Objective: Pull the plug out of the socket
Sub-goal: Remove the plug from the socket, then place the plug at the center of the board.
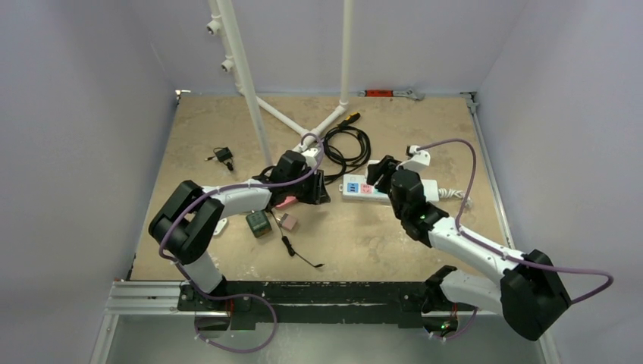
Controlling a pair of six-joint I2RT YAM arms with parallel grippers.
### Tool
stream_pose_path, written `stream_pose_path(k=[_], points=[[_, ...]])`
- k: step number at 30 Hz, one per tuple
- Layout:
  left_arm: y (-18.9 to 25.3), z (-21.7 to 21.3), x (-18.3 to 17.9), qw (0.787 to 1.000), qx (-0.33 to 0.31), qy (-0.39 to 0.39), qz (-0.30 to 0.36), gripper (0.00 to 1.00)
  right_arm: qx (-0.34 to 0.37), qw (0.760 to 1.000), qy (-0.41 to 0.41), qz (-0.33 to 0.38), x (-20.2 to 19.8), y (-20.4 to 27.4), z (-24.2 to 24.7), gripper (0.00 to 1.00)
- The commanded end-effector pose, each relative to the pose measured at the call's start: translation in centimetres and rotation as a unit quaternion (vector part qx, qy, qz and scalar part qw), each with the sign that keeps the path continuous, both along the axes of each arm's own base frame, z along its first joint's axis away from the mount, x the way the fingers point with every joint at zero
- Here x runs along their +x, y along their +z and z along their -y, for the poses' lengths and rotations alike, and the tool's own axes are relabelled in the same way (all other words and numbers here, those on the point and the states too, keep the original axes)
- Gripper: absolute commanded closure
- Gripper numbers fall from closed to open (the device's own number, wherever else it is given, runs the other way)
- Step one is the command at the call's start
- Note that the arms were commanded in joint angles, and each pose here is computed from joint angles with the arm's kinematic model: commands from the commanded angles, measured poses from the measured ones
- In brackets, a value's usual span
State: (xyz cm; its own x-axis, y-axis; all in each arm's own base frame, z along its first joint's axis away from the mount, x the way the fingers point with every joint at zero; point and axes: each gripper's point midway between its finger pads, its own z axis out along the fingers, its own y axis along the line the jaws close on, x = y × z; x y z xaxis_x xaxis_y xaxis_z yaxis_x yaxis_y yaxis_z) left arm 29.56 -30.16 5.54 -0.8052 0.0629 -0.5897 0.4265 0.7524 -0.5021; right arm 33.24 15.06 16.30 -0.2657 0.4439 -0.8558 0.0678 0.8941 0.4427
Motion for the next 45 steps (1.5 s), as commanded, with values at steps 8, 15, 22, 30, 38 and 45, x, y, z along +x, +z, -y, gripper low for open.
stream_pose_path(k=[8,15,22,30,38,45], points=[[11.3,1.3,0.3,0.981,-0.071,-0.074,0.166,0.37,0.025,0.992,0.066,0.101,-1.3,5.6,-1.1,1.00],[18.5,-2.8,1.4,0.955,-0.056,0.001,0.291,0.26,0.037,0.980,0.176,0.085,-3.8,4.9,-7.0,1.00],[22.0,-7.2,2.9,0.941,-0.053,0.076,0.327,0.21,0.030,0.968,0.247,0.043,-6.1,1.8,-13.3,1.00],[22.3,-8.4,3.0,0.938,-0.040,0.094,0.330,0.21,0.010,0.952,0.304,0.021,-7.3,0.1,-18.9,1.00],[22.0,-8.3,3.0,0.941,-0.037,0.092,0.325,0.21,-0.001,0.952,0.307,-0.020,-6.4,-2.9,-21.9,0.98],[22.5,-8.7,2.9,0.938,-0.035,0.098,0.332,0.21,-0.009,0.956,0.291,-0.026,-5.4,-3.8,-22.5,0.77]])
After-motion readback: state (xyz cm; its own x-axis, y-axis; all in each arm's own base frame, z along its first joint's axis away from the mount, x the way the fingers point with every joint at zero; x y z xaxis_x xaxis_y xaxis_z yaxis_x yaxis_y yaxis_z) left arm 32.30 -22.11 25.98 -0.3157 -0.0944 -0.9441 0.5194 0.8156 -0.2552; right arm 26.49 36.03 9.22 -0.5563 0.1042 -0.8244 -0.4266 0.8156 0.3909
